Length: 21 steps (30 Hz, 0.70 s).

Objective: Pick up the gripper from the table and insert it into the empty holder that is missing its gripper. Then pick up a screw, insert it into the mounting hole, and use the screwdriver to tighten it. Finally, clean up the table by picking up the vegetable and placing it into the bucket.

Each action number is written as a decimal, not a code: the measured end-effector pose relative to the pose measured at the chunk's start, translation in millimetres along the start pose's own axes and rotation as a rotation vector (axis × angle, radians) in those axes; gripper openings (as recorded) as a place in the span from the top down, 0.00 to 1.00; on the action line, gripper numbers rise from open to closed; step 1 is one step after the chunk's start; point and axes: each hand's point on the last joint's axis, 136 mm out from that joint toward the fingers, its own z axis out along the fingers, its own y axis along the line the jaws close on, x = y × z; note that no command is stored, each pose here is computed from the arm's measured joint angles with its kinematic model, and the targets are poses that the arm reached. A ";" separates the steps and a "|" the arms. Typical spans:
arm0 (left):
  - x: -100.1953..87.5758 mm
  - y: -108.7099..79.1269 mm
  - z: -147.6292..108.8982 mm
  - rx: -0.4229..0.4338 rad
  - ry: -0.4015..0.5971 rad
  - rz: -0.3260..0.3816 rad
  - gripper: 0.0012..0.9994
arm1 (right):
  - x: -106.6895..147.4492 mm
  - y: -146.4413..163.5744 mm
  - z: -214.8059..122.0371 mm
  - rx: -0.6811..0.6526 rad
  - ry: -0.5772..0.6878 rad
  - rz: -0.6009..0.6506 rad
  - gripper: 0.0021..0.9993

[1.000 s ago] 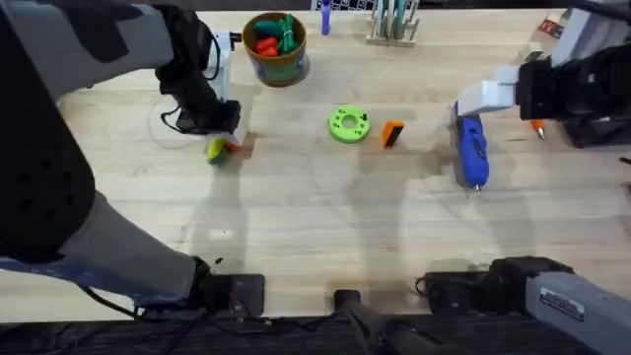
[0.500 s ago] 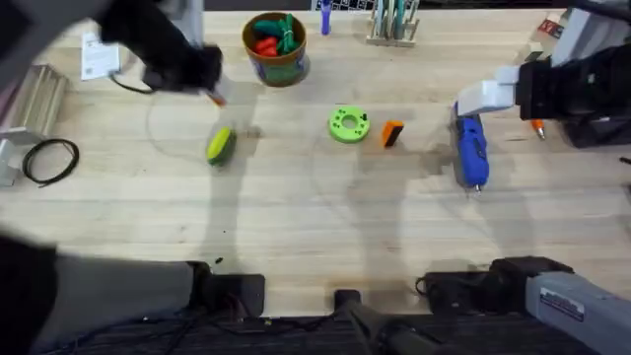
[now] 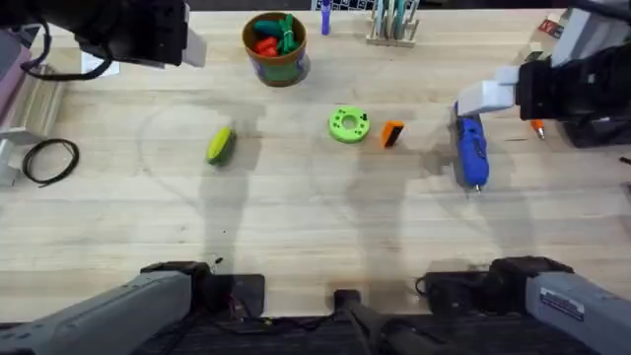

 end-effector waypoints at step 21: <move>0.0 0.2 0.3 -0.001 0.001 -0.003 0.01 | 0.0 0.0 -0.1 0.000 0.000 0.000 0.01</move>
